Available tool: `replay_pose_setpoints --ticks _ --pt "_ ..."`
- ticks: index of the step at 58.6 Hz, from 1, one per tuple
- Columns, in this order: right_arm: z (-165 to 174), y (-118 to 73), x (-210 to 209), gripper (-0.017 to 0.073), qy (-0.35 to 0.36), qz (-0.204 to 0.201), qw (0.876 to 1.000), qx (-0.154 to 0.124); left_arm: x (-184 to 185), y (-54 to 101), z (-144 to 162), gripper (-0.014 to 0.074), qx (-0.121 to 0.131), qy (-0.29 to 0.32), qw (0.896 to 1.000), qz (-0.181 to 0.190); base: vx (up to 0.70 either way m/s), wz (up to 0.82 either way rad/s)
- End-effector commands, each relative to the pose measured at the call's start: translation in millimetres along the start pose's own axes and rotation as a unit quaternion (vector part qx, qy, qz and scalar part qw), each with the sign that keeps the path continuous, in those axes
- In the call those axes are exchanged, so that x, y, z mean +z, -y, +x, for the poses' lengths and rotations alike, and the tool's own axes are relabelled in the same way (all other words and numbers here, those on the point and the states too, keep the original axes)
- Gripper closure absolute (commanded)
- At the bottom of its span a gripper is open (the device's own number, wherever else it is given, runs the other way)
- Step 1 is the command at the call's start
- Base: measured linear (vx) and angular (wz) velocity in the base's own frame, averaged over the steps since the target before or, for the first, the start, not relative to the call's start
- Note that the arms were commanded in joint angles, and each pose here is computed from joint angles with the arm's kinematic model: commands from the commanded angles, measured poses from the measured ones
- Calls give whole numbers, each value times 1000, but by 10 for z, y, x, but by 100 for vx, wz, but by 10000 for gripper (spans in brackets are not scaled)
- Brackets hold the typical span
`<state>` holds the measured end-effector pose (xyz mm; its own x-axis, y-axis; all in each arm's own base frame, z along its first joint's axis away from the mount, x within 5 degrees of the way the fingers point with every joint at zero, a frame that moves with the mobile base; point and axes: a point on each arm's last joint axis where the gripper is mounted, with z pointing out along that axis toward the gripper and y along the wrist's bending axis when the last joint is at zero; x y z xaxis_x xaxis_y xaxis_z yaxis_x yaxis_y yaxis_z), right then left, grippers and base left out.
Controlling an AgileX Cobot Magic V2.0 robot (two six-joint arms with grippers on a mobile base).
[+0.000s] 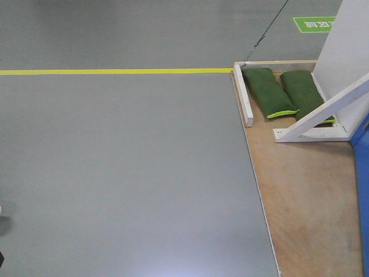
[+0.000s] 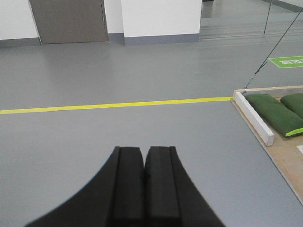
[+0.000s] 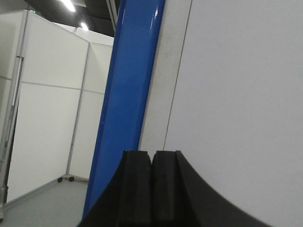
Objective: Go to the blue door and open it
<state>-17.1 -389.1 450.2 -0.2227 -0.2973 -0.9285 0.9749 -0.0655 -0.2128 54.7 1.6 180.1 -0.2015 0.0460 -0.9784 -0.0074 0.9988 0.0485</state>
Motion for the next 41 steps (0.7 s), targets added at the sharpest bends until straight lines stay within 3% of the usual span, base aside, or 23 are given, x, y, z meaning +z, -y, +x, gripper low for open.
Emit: replay_pose_setpoints --ticks 1,9,17,26,41 --pt "-374 39 -83 547 78 10 997 12 -39 1 -165 521 -4 61 998 4 0 0" --pt "-373 54 -83 547 78 18 996 43 -39 1 -165 521 -4 61 998 4 0 0" --pt "-379 75 -90 547 77 24 992 98 -39 1 -165 521 -4 61 998 4 0 0" --pt "-395 74 -98 547 79 21 987 138 -39 1 -165 521 -4 61 998 4 0 0" --pt "-420 83 -112 547 82 21 986 146 -39 1 -165 521 -4 61 998 4 0 0"
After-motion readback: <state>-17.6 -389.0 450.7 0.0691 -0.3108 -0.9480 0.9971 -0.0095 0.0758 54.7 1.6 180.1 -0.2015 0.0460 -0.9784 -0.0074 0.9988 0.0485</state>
